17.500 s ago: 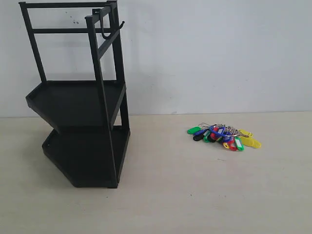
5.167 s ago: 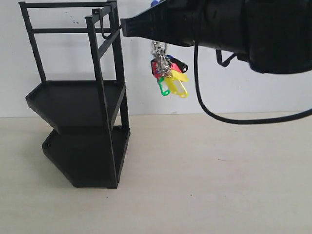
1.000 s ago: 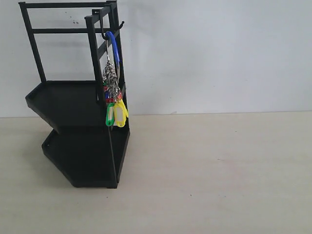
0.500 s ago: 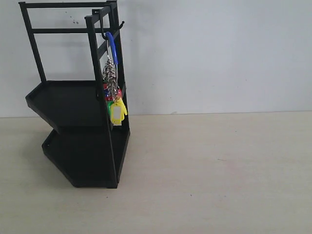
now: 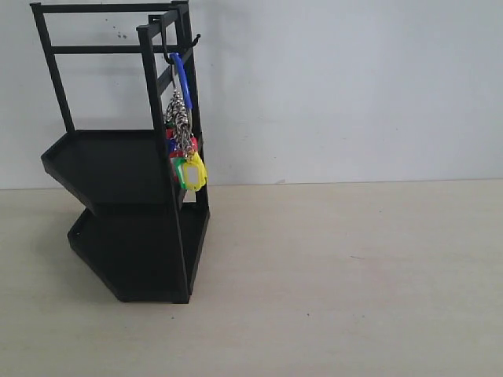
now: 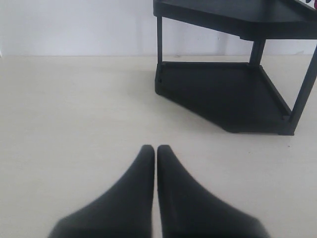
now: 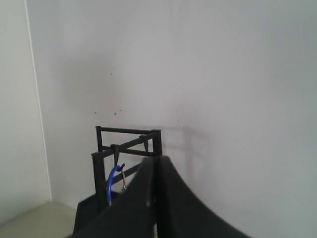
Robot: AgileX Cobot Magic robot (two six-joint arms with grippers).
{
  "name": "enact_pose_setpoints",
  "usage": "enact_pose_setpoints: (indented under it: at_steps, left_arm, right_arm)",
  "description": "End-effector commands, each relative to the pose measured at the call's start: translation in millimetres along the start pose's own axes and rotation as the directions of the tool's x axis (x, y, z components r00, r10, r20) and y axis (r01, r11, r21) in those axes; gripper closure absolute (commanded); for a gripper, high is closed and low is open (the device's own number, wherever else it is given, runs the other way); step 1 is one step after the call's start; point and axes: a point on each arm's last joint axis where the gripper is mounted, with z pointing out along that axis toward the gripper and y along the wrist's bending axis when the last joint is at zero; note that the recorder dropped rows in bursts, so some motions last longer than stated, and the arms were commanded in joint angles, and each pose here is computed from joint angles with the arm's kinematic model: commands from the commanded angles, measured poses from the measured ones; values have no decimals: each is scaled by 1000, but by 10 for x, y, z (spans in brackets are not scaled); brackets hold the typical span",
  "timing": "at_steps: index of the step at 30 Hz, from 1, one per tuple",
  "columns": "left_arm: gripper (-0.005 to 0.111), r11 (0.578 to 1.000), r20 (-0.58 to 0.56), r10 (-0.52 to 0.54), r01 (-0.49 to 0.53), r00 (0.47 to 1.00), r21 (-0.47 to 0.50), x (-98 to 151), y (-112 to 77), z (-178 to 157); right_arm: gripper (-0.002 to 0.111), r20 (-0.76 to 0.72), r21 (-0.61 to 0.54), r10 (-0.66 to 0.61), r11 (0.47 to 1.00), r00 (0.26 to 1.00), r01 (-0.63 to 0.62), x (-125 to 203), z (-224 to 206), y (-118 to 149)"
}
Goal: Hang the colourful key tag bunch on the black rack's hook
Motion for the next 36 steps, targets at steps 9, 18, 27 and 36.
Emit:
enact_pose_setpoints:
  at_steps: [9, 18, 27, 36]
  left_arm:
    - [102, 1000, 17, -18, 18, 1000, -2, -18, 1, -3]
    - [102, 1000, 17, -18, 18, 1000, -2, -18, 1, -3]
    - [102, 1000, 17, -18, 18, 1000, -2, -18, 1, -3]
    - [102, 1000, 17, -18, 18, 1000, -2, -18, 1, -3]
  right_arm:
    - [109, -315, 186, 170, 976, 934, -115, 314, -92, -120]
    - [109, -287, 128, -22, 990, 958, 61, 213, -285, -68]
    - [109, -183, 231, 93, 972, 979, -49, 995, -784, -148]
    - [109, -264, 242, 100, 970, 959, -35, 1459, -904, -186]
